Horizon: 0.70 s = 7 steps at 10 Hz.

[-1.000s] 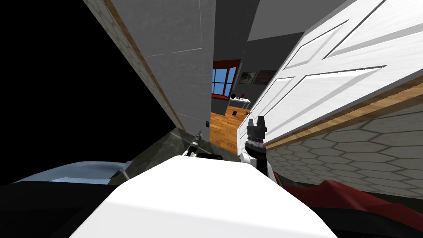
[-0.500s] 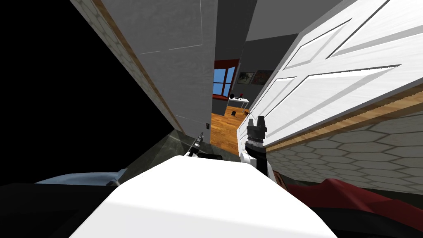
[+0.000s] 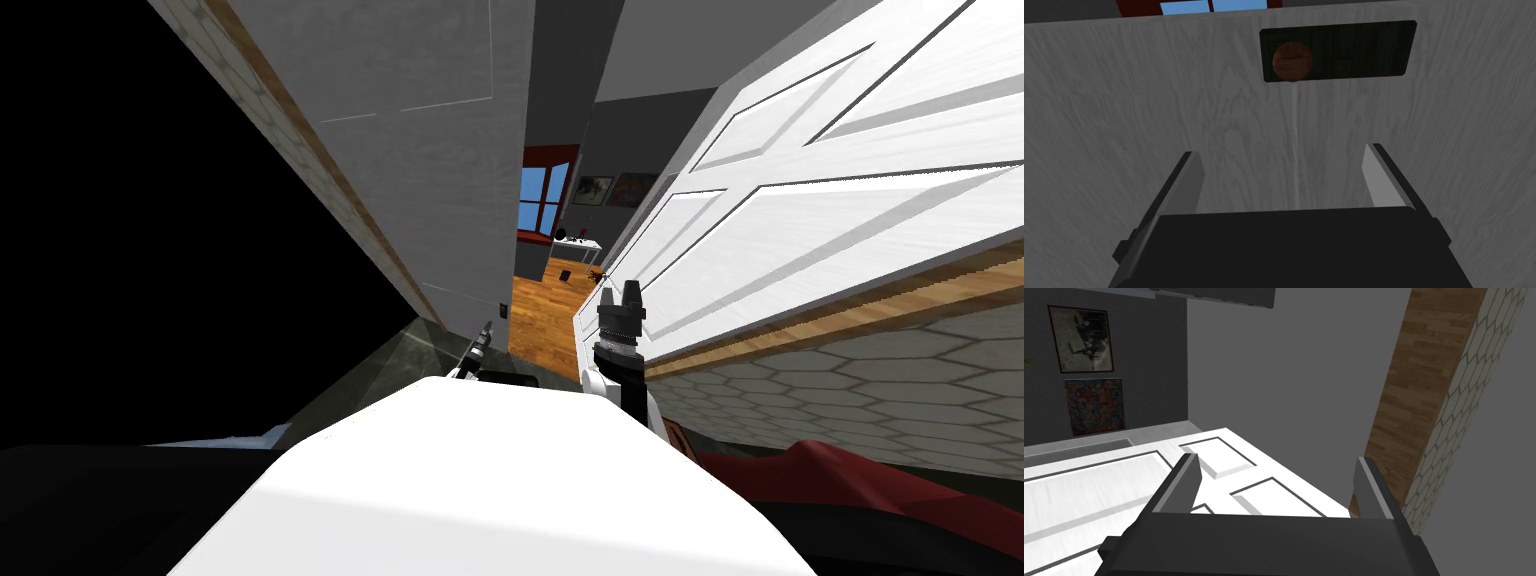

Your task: Push the door open

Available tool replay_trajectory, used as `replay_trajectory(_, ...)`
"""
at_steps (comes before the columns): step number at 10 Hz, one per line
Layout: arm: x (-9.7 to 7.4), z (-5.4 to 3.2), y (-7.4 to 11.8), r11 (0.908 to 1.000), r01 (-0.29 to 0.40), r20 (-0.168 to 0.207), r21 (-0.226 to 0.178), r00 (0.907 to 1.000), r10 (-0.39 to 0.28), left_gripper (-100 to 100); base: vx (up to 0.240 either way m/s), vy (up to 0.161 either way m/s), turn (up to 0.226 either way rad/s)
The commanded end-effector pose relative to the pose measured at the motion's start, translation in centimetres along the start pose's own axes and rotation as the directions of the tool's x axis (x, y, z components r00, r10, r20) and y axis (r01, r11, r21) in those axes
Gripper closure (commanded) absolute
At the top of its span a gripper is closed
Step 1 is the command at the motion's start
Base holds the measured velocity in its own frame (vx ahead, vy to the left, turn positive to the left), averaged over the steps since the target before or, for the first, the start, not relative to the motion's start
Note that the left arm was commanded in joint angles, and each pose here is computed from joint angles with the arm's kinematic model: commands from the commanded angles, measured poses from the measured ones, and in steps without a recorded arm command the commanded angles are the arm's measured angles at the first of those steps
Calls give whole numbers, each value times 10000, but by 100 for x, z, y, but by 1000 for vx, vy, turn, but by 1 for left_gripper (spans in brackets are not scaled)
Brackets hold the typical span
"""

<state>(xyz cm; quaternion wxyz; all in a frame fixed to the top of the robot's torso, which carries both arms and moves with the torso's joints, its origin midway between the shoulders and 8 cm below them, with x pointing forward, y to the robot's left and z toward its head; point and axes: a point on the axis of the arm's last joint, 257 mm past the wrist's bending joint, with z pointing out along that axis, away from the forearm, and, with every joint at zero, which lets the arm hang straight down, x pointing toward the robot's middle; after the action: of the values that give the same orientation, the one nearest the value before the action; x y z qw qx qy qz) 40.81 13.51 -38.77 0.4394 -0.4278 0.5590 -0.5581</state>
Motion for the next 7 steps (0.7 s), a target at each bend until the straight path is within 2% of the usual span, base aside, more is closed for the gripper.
replay_trajectory(1, -28, 3, 10, 10000, -36, 30, -14, 10000, 36, -100, 195, -71, -24)
replay_trajectory(7, -34, 47, 39, 10000, 93, 208, -19, 9997, -92, -100, 204, -50, -26)
